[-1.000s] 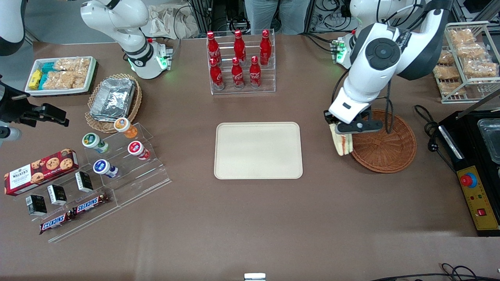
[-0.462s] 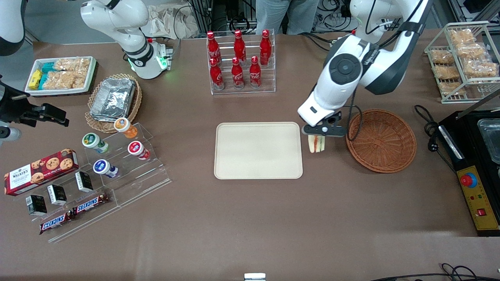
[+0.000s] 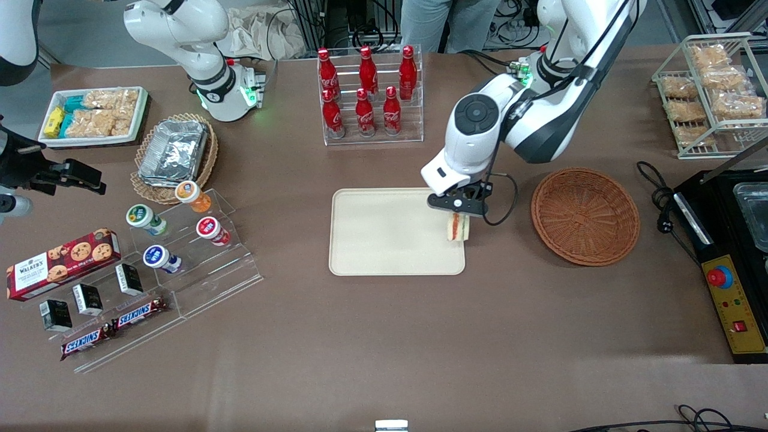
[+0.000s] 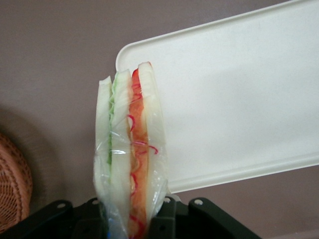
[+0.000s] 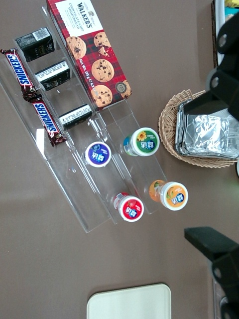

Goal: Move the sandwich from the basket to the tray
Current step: 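Carry the held sandwich with the left gripper over the white tray, then lower the sandwich onto the tray with the left gripper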

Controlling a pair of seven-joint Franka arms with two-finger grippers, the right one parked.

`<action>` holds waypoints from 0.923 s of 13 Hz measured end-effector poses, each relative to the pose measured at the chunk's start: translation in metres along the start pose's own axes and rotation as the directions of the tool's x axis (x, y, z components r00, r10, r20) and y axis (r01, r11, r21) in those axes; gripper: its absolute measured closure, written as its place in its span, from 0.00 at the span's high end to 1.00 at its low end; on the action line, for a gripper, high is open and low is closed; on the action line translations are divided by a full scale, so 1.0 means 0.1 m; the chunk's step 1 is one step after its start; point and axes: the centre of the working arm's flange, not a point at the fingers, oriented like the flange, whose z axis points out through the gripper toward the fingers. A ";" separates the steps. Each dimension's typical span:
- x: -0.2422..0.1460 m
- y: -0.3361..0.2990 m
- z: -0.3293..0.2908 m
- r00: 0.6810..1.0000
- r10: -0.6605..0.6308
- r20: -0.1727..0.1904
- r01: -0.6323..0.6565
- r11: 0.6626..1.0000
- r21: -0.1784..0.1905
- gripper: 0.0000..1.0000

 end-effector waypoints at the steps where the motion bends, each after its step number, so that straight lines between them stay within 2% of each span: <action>1: 0.03 0.04 0.14 1.000 0.001 -0.006 -0.001 1.000 0.001 0.22; 4: 0.04 0.22 0.60 0.999 -0.020 -0.035 0.020 1.000 0.006 0.22; 6: 0.04 0.25 0.80 0.999 -0.029 -0.032 0.029 1.000 0.011 0.22; 12: -0.05 0.28 1.01 0.999 -0.013 -0.043 0.013 1.000 -0.007 0.22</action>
